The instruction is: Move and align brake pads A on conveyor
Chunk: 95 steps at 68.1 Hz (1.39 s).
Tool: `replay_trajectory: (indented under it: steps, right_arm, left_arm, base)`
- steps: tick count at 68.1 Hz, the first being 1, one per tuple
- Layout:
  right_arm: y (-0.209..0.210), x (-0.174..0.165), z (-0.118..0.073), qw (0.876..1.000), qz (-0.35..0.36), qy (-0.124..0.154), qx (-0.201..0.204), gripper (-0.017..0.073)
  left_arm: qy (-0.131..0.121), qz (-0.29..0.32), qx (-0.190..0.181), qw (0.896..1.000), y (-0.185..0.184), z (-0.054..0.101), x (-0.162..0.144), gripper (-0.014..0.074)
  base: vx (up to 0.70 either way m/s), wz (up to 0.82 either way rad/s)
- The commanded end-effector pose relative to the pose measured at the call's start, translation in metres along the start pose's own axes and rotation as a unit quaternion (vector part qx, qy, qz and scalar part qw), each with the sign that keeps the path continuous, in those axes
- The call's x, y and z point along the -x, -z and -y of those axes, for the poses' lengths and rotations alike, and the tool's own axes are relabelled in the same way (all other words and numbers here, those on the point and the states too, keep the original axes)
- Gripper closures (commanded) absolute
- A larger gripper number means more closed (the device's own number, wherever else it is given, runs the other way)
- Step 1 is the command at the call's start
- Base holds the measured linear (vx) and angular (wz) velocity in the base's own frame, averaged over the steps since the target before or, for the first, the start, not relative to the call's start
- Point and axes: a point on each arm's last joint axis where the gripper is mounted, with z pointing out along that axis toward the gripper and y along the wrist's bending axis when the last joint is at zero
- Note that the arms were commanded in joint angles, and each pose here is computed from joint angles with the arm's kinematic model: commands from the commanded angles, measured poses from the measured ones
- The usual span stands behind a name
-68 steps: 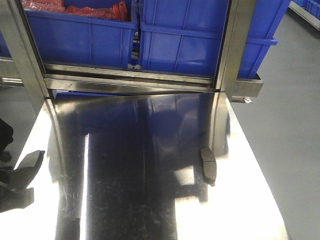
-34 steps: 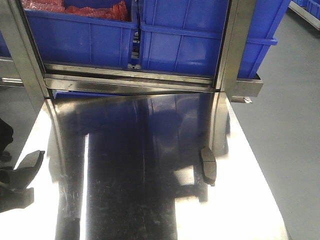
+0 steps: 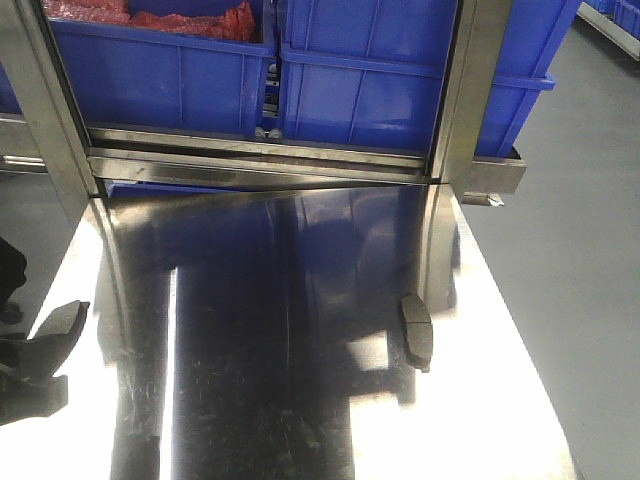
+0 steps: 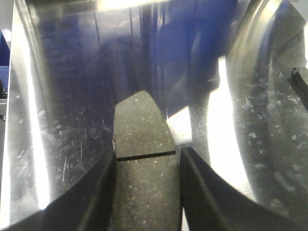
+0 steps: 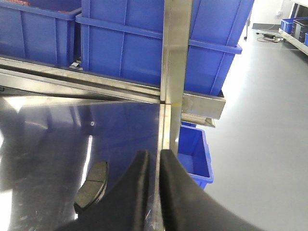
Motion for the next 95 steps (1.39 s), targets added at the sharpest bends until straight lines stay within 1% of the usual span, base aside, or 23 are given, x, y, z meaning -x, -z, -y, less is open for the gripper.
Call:
replay_trajectory:
  steps: [1,5,7,13,17,21,24,30,35,38,46,54,58,68,74,75,77,81,84,88,89,93,95]
  right_arm:
    - [0.002,0.016,0.0,0.999,0.052,0.006,-0.002,0.0324]
    - [0.002,0.016,0.0,0.999,0.052,0.006,-0.002,0.0208]
    - [0.002,0.016,0.0,0.999,0.051,0.006,-0.002,0.0131]
    - [0.002,0.016,0.0,0.999,0.051,0.006,-0.002,-0.0039]
    - [0.002,0.016,0.0,0.999,0.051,0.006,-0.002,-0.0115]
    - [0.002,0.016,0.0,0.999,0.052,0.006,-0.002,-0.017]
    - [0.002,0.016,0.0,0.999,0.053,0.006,-0.002,-0.0169]
    - [0.002,0.016,0.0,0.999,0.055,-0.003,0.001,-0.0162]
    - [0.001,0.019,0.0,0.999,0.051,-0.017,0.005,-0.0153]
    - [-0.002,0.021,-0.001,0.999,0.036,-0.03,0.009,-0.0145]
    - [-0.023,0.03,-0.003,0.997,-0.047,-0.056,0.018,-0.0125]
    - [-0.059,0.04,-0.005,0.987,-0.147,-0.068,0.021,-0.0115]
    - [-0.074,0.046,-0.006,0.981,-0.176,-0.072,0.023,-0.0112]
    - [-0.127,0.054,-0.01,0.961,-0.261,-0.083,0.027,-0.0106]
    - [-0.157,0.052,-0.014,0.943,-0.319,-0.092,0.035,-0.0101]
    - [-0.159,0.054,-0.015,0.942,-0.32,-0.092,0.037,-0.0101]
    - [-0.17,0.052,-0.02,0.935,-0.341,-0.087,0.043,-0.0099]
    - [-0.187,0.052,-0.032,0.926,-0.366,-0.075,0.058,-0.0094]
    - [-0.201,0.047,-0.045,0.917,-0.388,-0.066,0.071,-0.0092]
    - [-0.215,0.045,-0.06,0.908,-0.405,-0.068,0.079,-0.009]
    - [-0.221,0.042,-0.063,0.903,-0.415,-0.07,0.078,-0.009]
    - [-0.239,0.039,-0.071,0.892,-0.439,-0.081,0.074,-0.0088]
    - [-0.246,0.034,-0.074,0.882,-0.458,-0.082,0.071,-0.0086]
  left_arm:
    - [-0.001,0.048,-0.027,0.999,0.006,0.006,0.014,0.048]
    - [-0.001,0.048,-0.027,0.999,0.006,0.006,0.014,0.048]
    - [-0.001,0.048,-0.027,0.999,0.006,0.006,0.014,0.048]
    - [-0.001,0.048,-0.027,0.999,0.006,0.006,0.014,0.048]
    - [-0.001,0.048,-0.027,0.999,0.006,0.006,0.014,0.048]
    - [-0.001,0.048,-0.027,0.999,0.006,0.006,0.014,0.048]
    - [-0.001,0.048,-0.027,0.999,0.006,0.006,0.014,0.048]
    - [-0.001,0.048,-0.027,0.999,0.006,0.006,0.014,0.048]
    - [-0.001,0.048,-0.027,0.999,0.006,0.006,0.014,0.048]
    - [-0.001,0.048,-0.027,0.999,0.006,0.006,0.014,0.048]
    - [-0.001,0.048,-0.027,0.999,0.006,0.006,0.014,0.048]
    - [-0.001,0.048,-0.027,0.999,0.006,0.006,0.014,0.048]
    - [-0.001,0.048,-0.027,0.999,0.006,0.006,0.014,0.048]
    - [-0.001,0.048,-0.027,0.999,0.006,0.006,0.014,0.048]
    - [-0.001,0.048,-0.027,0.999,0.006,0.006,0.014,0.048]
    - [-0.001,0.048,-0.027,0.999,0.006,0.006,0.014,0.048]
    - [-0.001,0.048,-0.027,0.999,0.006,0.006,0.014,0.048]
    - [-0.001,0.048,-0.027,0.999,0.006,0.006,0.014,0.048]
    - [-0.001,0.048,-0.027,0.999,0.006,0.006,0.014,0.048]
    - [-0.001,0.047,-0.026,0.999,0.006,0.006,0.014,0.048]
    - [-0.001,0.047,-0.026,0.999,0.006,0.006,0.014,0.048]
    - [-0.001,0.047,-0.026,0.999,0.006,0.006,0.014,0.048]
    - [-0.001,0.047,-0.026,0.999,0.006,0.006,0.014,0.048]
  base:
    - [0.0,0.0]
    - [0.0,0.0]
    - [0.0,0.0]
    - [0.0,0.0]
    - [0.0,0.0]
    - [0.0,0.0]
    - [0.0,0.0]
    - [0.0,0.0]
    - [0.0,0.0]
    - [0.0,0.0]
    - [0.0,0.0]
    - [0.0,0.0]
    - [0.0,0.0]
    - [0.0,0.0]
    - [0.0,0.0]
    - [0.0,0.0]
    - [0.0,0.0]
    - [0.0,0.0]
    - [0.0,0.0]
    - [0.0,0.0]
    - [0.0,0.0]
    - [0.0,0.0]
    - [0.0,0.0]
